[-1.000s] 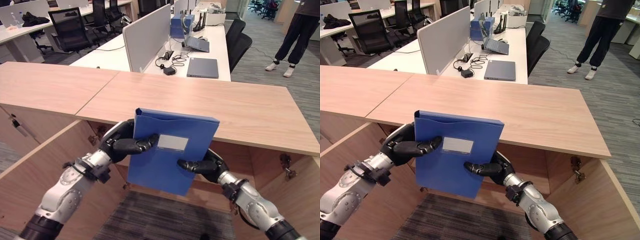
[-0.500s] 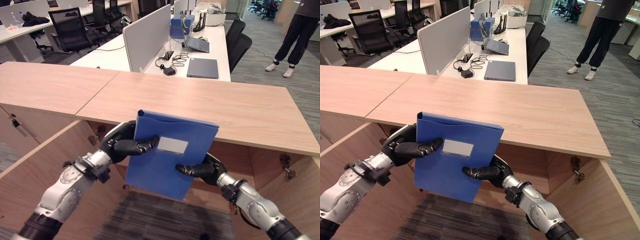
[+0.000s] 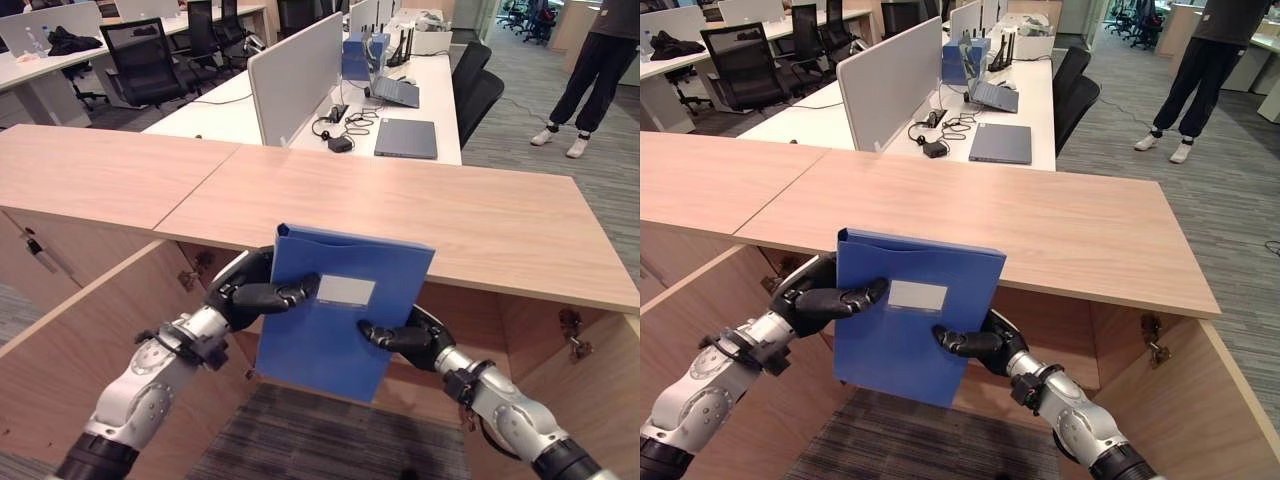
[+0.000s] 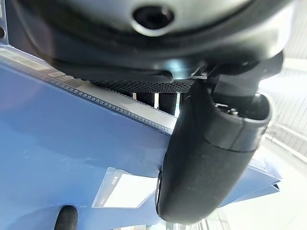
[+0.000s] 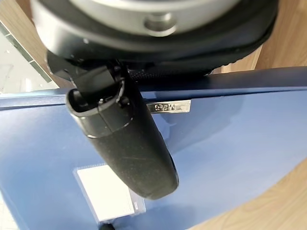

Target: Put the empty folder in the office cabinet

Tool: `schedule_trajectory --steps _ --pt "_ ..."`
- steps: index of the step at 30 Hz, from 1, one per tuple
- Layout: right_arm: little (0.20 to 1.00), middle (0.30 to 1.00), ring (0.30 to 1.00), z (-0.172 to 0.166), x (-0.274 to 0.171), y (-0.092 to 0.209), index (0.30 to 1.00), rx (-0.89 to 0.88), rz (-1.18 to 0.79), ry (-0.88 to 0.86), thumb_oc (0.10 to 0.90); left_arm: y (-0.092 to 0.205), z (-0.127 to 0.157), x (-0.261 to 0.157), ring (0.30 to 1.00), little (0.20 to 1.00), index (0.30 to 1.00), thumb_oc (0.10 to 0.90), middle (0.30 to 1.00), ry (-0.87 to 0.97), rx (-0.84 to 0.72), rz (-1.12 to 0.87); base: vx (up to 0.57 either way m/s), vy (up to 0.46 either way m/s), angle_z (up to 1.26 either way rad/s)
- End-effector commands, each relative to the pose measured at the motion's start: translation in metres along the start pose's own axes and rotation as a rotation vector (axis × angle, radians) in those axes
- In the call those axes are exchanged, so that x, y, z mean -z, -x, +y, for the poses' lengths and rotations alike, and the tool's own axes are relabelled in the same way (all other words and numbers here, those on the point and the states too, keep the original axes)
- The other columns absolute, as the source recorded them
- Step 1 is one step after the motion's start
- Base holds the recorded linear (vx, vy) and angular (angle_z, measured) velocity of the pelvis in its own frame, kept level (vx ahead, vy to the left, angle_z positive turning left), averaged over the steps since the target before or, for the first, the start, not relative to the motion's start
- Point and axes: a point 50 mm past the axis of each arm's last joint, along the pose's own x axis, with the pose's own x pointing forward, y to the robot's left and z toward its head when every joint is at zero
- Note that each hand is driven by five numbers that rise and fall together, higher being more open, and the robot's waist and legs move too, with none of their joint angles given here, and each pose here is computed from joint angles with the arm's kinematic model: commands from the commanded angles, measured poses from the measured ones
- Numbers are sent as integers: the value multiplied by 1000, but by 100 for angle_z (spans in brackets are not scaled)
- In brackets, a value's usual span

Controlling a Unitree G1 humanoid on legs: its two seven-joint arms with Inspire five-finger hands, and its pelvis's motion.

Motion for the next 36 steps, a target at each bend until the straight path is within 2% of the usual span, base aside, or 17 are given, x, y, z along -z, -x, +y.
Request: schedule_trajectory --steps 1,9,11,13,14,18,20,21,22,25,31,36 --pt "300 300 300 176 -74 -50 300 -872 -390 -97 400 -45 -113 -38 300 300 300 400 300 215 582 -339 6 10 3" --pt "300 300 300 164 -65 -48 300 -843 -322 -35 400 -42 -107 -38 300 300 300 400 300 199 567 -340 1 1 0" --pt "300 300 300 157 -59 -46 300 -828 -285 -16 400 -40 -105 -38 349 349 349 433 349 190 555 -345 0 0 0" --pt "300 300 300 153 -57 -46 300 -816 -271 -8 400 -39 -104 -38 556 556 556 571 556 186 545 -350 0 0 0" --pt "300 300 300 146 -53 -44 300 -795 -240 26 400 -37 -100 -38 900 900 900 800 900 180 518 -357 0 0 0" --pt "300 300 300 125 -47 -39 300 -729 -177 121 400 -31 -88 -39 900 900 900 800 900 103 430 -379 4 -1 4" --pt "300 300 300 105 -53 -35 300 -642 -165 278 400 -25 -75 -41 900 900 900 800 900 -2 353 -398 9 -2 14" --pt "300 300 300 105 -53 -35 300 -642 -164 279 400 -25 -75 -41 900 900 900 800 900 -1 352 -398 20 -11 9" --pt "300 300 300 86 -61 -30 300 -543 -170 418 400 -20 -61 -35 900 900 900 800 900 -70 262 -386 26 -11 5" --pt "300 300 300 59 -71 -21 300 -376 -192 552 400 -9 -38 -20 900 900 900 800 900 -171 133 -313 39 -9 4" --pt "300 300 300 23 -67 -1 300 -185 -168 627 400 25 -2 19 900 900 900 800 900 -131 -19 -137 25 7 7" --pt "300 300 300 -5 -47 15 300 -61 -85 606 400 58 17 57 900 900 900 800 900 -78 -116 38 5 6 4"
